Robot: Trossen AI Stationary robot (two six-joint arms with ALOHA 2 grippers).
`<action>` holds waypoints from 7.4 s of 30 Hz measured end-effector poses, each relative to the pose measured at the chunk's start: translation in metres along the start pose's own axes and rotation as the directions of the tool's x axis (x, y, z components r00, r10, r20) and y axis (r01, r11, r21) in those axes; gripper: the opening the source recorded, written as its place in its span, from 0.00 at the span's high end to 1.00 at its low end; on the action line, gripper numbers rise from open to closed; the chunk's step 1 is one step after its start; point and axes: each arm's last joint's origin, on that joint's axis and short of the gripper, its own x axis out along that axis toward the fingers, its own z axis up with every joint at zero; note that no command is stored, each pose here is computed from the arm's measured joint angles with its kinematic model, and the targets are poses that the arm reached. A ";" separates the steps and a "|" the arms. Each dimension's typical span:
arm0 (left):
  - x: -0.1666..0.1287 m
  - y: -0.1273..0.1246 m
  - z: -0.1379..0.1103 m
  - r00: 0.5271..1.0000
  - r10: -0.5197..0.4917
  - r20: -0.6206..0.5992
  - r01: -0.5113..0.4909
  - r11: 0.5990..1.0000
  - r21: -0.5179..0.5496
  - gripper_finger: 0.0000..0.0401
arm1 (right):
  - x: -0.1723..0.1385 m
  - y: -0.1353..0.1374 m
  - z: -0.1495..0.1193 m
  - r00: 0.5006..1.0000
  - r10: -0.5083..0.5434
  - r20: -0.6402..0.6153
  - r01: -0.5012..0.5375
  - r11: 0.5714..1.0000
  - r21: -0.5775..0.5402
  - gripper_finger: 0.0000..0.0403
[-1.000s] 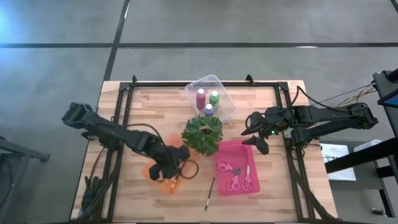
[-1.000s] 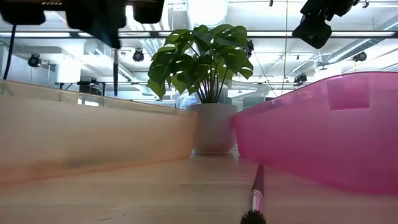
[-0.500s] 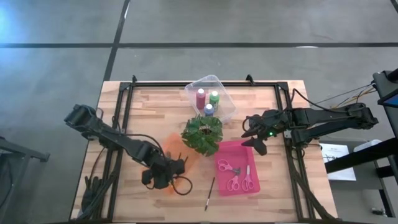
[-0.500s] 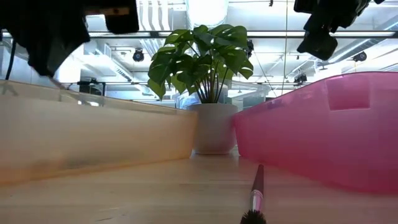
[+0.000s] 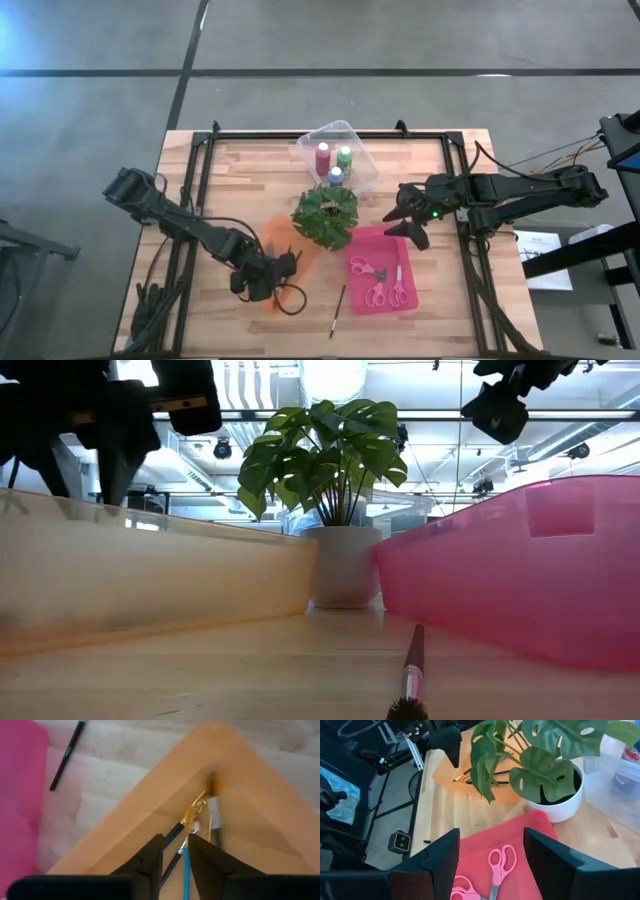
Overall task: Pick & Place Paint Supplies
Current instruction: Put the black brow brush into the orange bin, then return to Home Position
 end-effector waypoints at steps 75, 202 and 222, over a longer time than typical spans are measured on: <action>-0.217 0.000 0.015 0.847 0.247 -0.471 -0.497 0.054 -0.866 0.69 | 0.248 0.155 -0.017 0.771 0.186 -0.609 -0.620 0.442 -0.649 0.47; -0.203 0.001 0.016 0.862 0.251 -0.440 -0.455 0.002 -0.890 0.69 | 0.313 0.077 0.055 0.939 0.195 -0.285 -0.340 0.376 -0.862 0.98; -0.203 0.002 0.017 0.865 0.258 -0.429 -0.442 -0.009 -0.897 0.69 | 0.310 0.077 0.063 0.936 0.236 -0.261 -0.345 0.469 -0.813 0.55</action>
